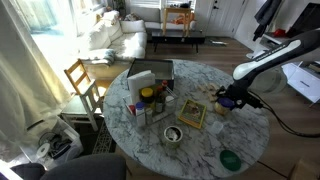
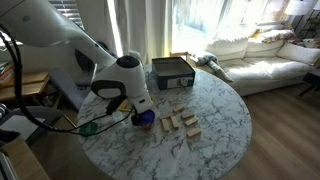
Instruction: Put the right can on the left can, then put the measuring spoon on the can
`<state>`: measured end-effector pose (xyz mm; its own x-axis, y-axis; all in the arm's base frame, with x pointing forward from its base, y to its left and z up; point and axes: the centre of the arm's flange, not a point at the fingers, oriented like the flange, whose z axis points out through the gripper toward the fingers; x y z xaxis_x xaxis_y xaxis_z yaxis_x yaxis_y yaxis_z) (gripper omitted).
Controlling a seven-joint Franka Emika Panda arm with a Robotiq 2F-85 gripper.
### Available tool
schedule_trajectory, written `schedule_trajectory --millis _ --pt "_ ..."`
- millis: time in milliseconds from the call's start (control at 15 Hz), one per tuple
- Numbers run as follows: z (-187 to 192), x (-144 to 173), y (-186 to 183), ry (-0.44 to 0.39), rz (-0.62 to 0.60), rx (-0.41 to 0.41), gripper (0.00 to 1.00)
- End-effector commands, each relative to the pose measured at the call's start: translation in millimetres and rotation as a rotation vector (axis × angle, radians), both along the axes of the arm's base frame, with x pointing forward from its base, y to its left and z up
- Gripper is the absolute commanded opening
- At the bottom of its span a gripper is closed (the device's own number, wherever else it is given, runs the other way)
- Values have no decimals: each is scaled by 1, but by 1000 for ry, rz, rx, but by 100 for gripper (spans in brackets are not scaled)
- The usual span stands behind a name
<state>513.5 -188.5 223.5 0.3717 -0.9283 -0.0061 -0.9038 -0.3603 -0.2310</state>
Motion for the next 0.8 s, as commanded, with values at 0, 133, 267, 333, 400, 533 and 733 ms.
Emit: schedule_trajectory --millis 0,133,267,333,400,533,733 --pt "37 1 24 -47 106 -54 70" --pt "57 4 40 -69 186 -62 70" --pt "73 4 62 -87 299 -53 70" --pt "81 3 75 -95 353 -45 70" --pt "89 2 91 -104 407 -36 70" --pt "104 -2 122 -114 519 -33 70" --pt "112 -13 172 -104 686 -26 70"
